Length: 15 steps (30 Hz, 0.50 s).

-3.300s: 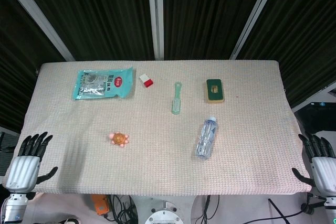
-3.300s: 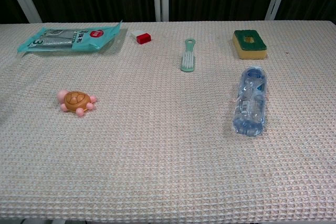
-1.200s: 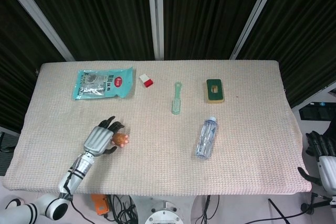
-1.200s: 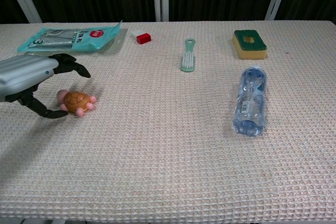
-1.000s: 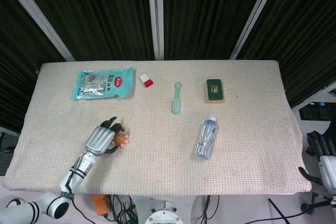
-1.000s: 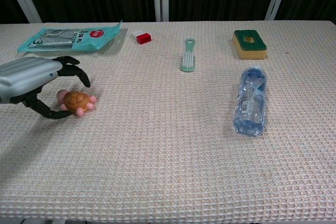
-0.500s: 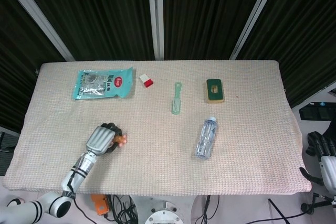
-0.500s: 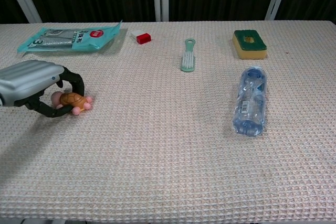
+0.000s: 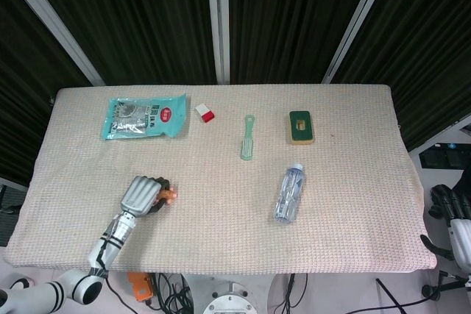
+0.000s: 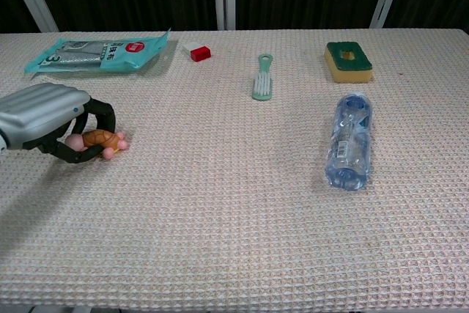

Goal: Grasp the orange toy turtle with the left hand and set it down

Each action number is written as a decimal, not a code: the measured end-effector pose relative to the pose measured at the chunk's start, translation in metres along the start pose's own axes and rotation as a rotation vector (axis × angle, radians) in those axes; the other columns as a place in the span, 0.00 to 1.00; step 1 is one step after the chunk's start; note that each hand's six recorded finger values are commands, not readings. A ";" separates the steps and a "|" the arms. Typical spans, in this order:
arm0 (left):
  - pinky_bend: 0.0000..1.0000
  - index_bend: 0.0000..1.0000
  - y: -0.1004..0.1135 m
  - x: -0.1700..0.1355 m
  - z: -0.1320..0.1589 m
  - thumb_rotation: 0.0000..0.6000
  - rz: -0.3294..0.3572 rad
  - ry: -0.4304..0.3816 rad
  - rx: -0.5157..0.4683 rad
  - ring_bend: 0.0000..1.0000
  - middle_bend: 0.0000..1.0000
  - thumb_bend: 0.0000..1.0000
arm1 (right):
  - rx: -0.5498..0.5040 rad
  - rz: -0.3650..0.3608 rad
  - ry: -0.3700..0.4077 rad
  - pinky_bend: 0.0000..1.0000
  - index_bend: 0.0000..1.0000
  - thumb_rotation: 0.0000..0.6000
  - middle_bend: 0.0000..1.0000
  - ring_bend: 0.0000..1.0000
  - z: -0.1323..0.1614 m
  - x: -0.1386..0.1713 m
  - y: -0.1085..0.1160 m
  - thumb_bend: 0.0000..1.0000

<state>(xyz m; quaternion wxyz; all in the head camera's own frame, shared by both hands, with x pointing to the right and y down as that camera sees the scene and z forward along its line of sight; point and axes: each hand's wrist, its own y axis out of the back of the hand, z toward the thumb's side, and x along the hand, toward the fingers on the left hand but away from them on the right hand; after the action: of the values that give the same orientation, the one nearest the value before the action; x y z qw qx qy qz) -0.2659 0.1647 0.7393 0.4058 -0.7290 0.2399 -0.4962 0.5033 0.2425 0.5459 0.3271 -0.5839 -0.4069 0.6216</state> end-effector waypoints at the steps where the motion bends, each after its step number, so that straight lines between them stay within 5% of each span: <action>1: 0.64 0.79 0.000 0.000 0.000 1.00 0.001 0.000 -0.003 0.59 0.81 0.41 | 0.000 0.000 0.000 0.00 0.00 1.00 0.00 0.00 0.000 0.000 0.000 0.13; 6: 0.42 0.46 0.000 -0.003 0.001 1.00 -0.015 -0.022 -0.010 0.27 0.47 0.32 | -0.001 0.000 -0.001 0.00 0.00 1.00 0.00 0.00 0.000 0.000 0.000 0.13; 9: 0.31 0.37 0.001 -0.006 0.000 1.00 -0.026 -0.032 -0.009 0.14 0.34 0.30 | -0.001 0.000 0.000 0.00 0.00 1.00 0.00 0.00 0.000 0.000 0.000 0.13; 15: 0.27 0.34 0.004 -0.011 -0.005 1.00 -0.029 -0.026 -0.015 0.11 0.29 0.29 | 0.000 -0.002 0.000 0.00 0.00 1.00 0.00 0.00 0.000 0.001 0.001 0.13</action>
<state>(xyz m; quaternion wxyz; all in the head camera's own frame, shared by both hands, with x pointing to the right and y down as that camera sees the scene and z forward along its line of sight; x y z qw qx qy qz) -0.2742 0.1685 0.7309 0.3963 -0.7419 0.2279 -0.4905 0.5034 0.2424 0.5444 0.3276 -0.5834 -0.4078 0.6213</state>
